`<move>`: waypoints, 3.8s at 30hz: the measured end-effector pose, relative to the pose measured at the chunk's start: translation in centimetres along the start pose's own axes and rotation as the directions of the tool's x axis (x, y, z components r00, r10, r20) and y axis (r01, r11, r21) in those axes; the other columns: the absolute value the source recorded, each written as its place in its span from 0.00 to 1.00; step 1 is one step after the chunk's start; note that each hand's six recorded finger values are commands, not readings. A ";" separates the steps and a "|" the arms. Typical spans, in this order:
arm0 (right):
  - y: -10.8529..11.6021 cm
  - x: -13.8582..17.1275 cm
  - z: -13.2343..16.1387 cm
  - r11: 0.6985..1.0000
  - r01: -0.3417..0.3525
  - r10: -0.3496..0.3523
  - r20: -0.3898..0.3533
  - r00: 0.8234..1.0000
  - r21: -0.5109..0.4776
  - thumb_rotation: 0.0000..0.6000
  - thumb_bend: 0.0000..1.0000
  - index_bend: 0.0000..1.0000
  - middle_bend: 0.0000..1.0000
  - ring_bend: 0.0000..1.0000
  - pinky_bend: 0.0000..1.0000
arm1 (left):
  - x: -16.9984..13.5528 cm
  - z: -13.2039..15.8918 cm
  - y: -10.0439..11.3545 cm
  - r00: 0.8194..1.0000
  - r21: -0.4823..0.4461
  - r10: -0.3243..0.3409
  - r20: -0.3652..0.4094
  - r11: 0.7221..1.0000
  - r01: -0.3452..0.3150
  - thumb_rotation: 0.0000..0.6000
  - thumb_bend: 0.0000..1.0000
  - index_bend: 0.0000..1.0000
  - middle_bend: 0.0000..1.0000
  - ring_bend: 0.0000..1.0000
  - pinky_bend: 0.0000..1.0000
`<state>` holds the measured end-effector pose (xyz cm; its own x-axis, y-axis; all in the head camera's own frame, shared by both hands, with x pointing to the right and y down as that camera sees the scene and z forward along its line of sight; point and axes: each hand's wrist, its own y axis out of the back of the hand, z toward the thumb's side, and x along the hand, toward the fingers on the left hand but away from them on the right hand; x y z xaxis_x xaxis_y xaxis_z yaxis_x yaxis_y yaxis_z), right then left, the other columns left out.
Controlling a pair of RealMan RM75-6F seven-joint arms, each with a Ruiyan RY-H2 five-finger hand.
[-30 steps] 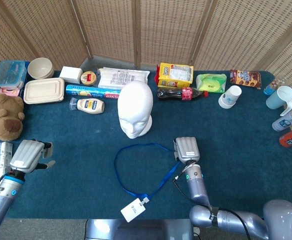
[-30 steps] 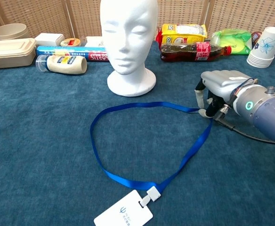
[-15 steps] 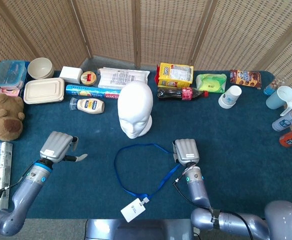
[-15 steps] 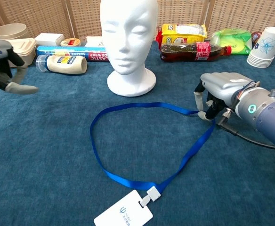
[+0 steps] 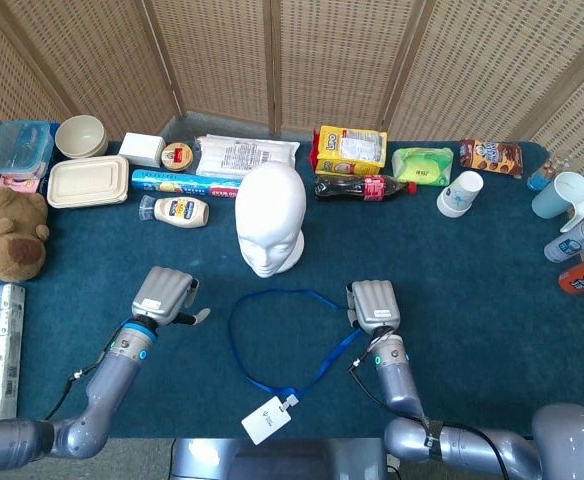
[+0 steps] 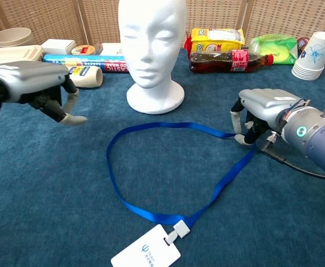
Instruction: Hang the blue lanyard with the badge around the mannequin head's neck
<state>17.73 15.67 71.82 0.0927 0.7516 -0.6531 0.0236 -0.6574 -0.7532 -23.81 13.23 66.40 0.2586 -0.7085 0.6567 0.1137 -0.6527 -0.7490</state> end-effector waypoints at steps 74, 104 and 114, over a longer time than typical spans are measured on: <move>-1.0 -0.2 -2.8 0.998 -0.024 0.025 0.035 0.999 -0.053 1.00 0.55 0.66 1.00 1.00 1.00 | 4.4 5.1 -2.7 0.990 0.020 -0.098 -0.101 0.995 0.101 0.64 0.11 0.56 1.00 1.00 1.00; -1.0 -0.2 -3.7 0.997 -0.026 0.030 0.052 0.998 -0.077 1.00 0.55 0.67 1.00 1.00 1.00 | 5.6 7.5 -2.6 0.987 0.010 -0.119 -0.108 0.993 0.121 0.65 0.22 0.54 1.00 1.00 1.00; -1.0 -0.1 -4.0 0.995 -0.026 0.031 0.056 0.998 -0.091 1.00 0.55 0.67 1.00 1.00 1.00 | 5.8 8.2 -2.9 0.987 0.056 -0.108 -0.117 0.992 0.115 0.65 0.22 0.54 1.00 1.00 1.00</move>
<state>21.67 16.03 73.01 0.0378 0.7329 -0.6793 0.1121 -0.6786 -0.7259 -14.81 13.17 71.66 0.1312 -0.6600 0.7397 0.1959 -0.7142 -0.6720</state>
